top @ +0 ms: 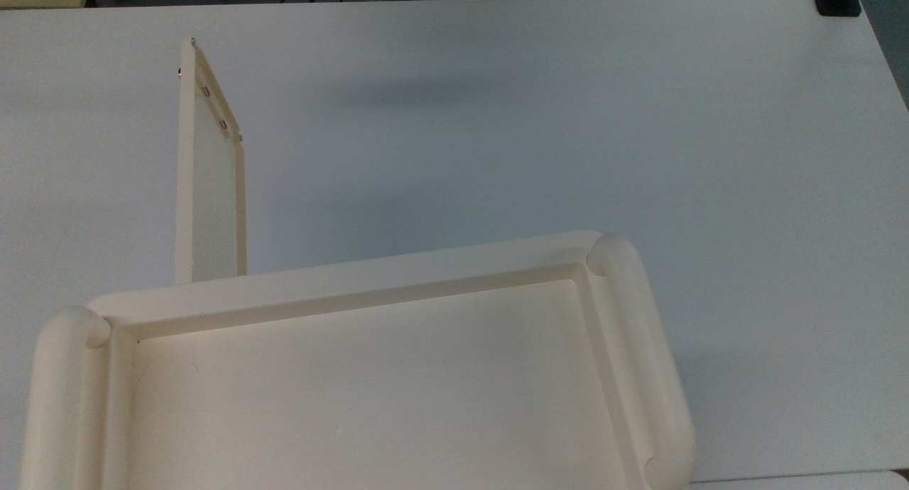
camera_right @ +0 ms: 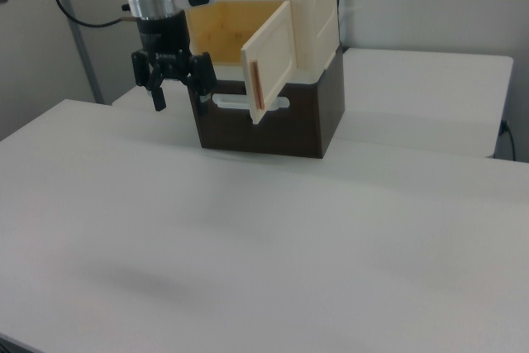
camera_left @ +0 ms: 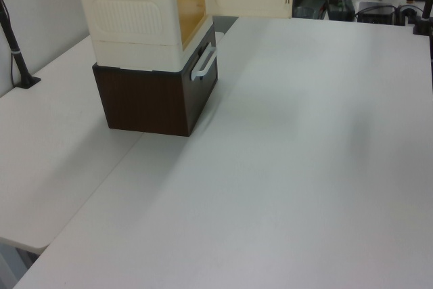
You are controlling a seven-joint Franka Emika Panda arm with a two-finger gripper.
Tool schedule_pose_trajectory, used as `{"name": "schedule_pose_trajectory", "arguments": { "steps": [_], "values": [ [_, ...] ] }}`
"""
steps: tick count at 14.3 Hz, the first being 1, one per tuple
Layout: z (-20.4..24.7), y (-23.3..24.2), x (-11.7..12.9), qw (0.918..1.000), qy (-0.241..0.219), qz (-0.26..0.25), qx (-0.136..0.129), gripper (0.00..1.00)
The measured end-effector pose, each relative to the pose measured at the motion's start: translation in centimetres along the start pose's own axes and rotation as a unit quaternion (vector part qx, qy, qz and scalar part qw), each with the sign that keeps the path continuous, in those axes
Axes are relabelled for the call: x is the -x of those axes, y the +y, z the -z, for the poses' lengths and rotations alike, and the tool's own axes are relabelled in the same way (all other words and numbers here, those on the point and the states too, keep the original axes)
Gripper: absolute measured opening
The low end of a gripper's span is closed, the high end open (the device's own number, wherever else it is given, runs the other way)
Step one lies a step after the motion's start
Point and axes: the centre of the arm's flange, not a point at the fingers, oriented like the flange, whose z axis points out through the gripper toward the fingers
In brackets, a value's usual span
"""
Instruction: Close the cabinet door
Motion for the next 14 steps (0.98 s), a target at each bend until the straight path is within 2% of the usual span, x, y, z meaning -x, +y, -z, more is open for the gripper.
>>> {"name": "schedule_pose_trajectory", "arguments": {
  "steps": [7, 14],
  "values": [
    [-0.34, -0.02, -0.02, 1.0, -0.004, 0.002, 0.0, 1.0],
    [-0.42, -0.31, -0.06, 0.9999, -0.003, 0.004, -0.013, 1.0]
  ]
}}
